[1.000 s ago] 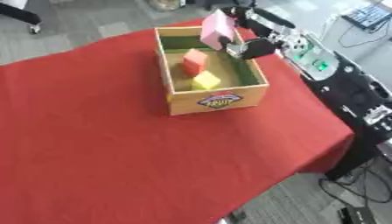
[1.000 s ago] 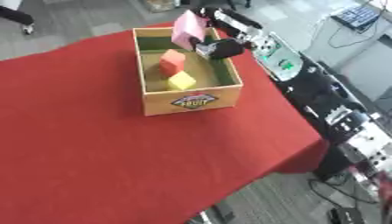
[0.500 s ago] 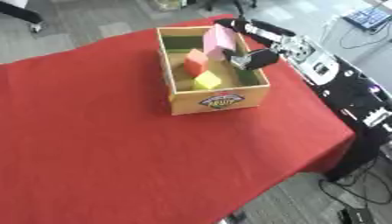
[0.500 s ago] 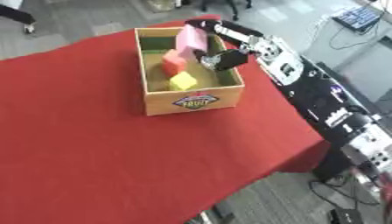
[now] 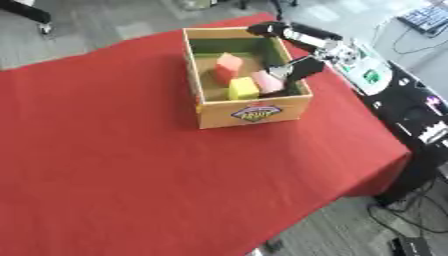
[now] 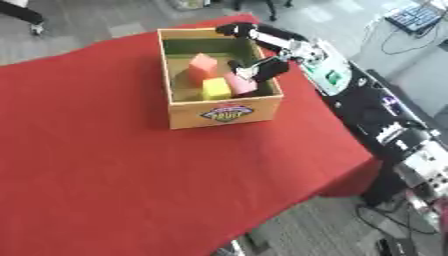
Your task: Pick up the objects with one hand, pass them to the other hand, and then place them into the box on the other side of the table.
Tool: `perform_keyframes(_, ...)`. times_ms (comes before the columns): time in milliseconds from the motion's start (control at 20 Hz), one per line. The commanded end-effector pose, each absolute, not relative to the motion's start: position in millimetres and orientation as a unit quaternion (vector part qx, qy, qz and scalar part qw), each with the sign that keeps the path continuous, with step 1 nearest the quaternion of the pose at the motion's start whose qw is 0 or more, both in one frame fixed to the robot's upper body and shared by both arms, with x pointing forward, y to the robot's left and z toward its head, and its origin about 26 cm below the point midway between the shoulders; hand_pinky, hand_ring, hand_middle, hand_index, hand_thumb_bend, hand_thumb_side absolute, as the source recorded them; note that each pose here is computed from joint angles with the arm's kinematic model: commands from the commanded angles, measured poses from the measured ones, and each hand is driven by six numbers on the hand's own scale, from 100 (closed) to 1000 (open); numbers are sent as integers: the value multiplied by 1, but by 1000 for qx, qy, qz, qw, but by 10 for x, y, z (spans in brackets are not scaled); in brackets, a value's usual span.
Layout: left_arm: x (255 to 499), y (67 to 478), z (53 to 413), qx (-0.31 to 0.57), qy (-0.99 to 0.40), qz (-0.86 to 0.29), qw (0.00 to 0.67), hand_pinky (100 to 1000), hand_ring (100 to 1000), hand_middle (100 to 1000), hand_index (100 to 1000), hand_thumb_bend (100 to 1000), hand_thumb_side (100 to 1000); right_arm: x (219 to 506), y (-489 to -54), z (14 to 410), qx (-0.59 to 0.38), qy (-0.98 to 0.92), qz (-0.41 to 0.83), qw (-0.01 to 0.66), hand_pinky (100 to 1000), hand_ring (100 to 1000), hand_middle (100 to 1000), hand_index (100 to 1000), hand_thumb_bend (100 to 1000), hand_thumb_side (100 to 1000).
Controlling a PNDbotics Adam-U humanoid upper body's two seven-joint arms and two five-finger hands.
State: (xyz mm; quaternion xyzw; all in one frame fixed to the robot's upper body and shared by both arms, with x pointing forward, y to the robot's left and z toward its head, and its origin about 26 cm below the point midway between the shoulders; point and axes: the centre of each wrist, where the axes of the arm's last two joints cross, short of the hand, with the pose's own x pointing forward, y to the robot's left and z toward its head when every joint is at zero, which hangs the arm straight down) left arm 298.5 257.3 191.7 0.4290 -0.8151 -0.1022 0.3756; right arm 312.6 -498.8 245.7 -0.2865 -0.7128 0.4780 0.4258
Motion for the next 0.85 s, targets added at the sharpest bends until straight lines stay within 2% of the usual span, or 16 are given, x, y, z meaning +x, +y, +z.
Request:
perform_keyframes(50,2956,2615,2007,440,-818,-101,357,781,758,673,852,561,471,3076,-5009,2660,-294,-723,469,413,1000,1000,956,1000,100,191)
perform_keyframes(350,2953,2621,2000,445,-817,-99,353,781,759,673,852,550,468,3027,-4964,2774,-268,-763,429,403,1000,1000,952,1000,100,114)
perform_keyframes(400,2952,2624,1997,446,-816,-99,353,781,759,673,852,550,467,3015,-4935,2802,-257,-778,415,396,1000,1000,950,1000,100,153)
perform_keyframes(450,2951,2626,1994,448,-816,-98,353,781,759,673,852,548,467,3002,-4903,2827,-243,-792,403,390,1000,1000,947,1000,100,352)
perform_keyframes(550,2949,2632,1988,450,-815,-97,353,781,759,673,852,545,466,2976,-4820,2872,-201,-824,375,374,1000,1000,950,1000,100,507)
perform_keyframes(600,2948,2636,1985,451,-814,-96,353,781,759,673,852,544,465,2955,-4768,2904,-172,-844,357,363,1000,1000,951,1000,100,451)
perform_keyframes(850,2941,2656,1967,459,-811,-91,353,781,759,672,851,534,465,2791,-4660,3042,-69,-897,289,329,1000,1000,965,1000,100,470)
